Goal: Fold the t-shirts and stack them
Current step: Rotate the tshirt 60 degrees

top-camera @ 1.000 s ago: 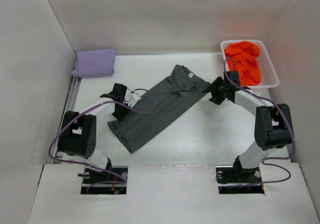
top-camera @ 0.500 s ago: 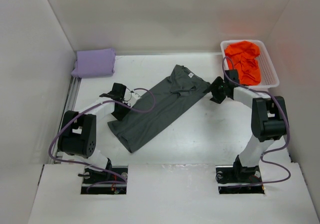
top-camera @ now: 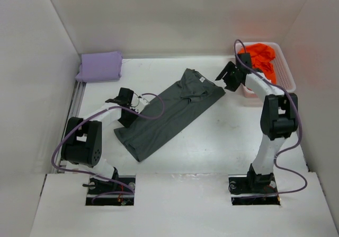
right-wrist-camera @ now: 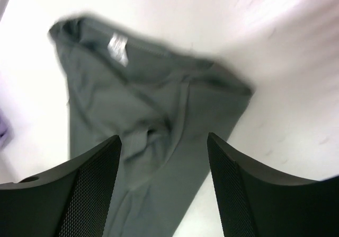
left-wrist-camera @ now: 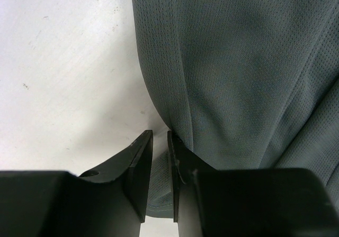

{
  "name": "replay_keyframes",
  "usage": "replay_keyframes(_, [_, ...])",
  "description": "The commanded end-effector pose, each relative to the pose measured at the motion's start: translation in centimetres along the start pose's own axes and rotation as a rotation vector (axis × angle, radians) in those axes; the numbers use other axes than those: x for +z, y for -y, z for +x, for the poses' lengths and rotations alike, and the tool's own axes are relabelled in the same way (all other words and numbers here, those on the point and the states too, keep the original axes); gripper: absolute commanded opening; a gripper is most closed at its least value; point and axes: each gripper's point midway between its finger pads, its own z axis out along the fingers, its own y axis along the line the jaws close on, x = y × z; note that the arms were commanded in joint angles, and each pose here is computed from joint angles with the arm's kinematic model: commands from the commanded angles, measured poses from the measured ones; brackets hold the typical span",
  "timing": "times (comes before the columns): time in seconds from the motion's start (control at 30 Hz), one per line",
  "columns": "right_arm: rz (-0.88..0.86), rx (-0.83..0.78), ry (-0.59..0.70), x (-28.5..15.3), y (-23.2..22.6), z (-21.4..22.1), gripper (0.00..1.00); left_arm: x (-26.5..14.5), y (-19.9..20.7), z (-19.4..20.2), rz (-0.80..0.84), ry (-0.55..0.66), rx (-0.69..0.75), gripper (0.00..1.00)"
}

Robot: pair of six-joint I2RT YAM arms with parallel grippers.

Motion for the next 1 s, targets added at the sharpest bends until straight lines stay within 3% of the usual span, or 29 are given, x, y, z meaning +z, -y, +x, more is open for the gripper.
replay_keyframes(0.0, [0.174,-0.140,0.035,-0.3,2.4,-3.3,0.71,2.1,5.3,6.4,0.206,-0.205,-0.046,0.18])
replay_keyframes(0.1, [0.298,-0.250,-0.009,0.2,4.5,-4.1,0.70,2.1,5.2,6.4,0.205,-0.203,-0.050,0.18])
replay_keyframes(0.43, [0.361,-0.324,-0.143,2.2,6.5,-1.4,0.71,2.5,5.3,6.8,0.215,-0.224,-0.054,0.18])
replay_keyframes(0.97, [0.458,-0.507,-0.173,3.1,4.8,-1.2,0.70,2.6,5.1,6.8,0.212,-0.223,-0.060,0.19])
